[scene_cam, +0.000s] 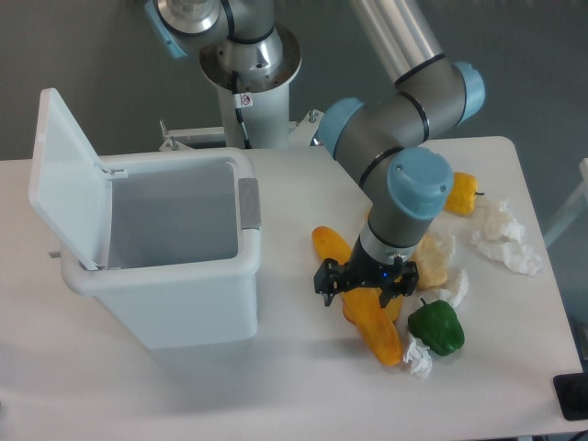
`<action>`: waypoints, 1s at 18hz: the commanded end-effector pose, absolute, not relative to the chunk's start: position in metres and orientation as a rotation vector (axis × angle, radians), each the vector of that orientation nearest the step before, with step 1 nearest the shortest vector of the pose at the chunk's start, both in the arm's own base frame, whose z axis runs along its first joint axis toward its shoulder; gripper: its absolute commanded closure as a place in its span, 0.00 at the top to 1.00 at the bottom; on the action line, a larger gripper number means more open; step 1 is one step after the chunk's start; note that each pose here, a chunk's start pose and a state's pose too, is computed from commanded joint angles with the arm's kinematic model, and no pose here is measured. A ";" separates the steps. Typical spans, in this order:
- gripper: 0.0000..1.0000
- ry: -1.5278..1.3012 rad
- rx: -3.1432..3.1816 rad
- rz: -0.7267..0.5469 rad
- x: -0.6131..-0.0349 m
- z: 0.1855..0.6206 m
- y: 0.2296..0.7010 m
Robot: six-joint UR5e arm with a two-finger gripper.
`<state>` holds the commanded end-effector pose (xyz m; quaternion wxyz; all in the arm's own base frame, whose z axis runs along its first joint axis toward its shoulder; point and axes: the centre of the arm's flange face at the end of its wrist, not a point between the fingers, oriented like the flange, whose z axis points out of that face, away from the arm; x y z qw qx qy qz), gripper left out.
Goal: Pick up the long bread
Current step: 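Lower the open gripper down over the long yellow bread, then adjust the gripper position around the bread and close the fingers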
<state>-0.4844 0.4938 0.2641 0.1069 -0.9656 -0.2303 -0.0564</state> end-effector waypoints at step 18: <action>1.00 -0.708 -2.939 -0.087 -0.498 0.231 0.490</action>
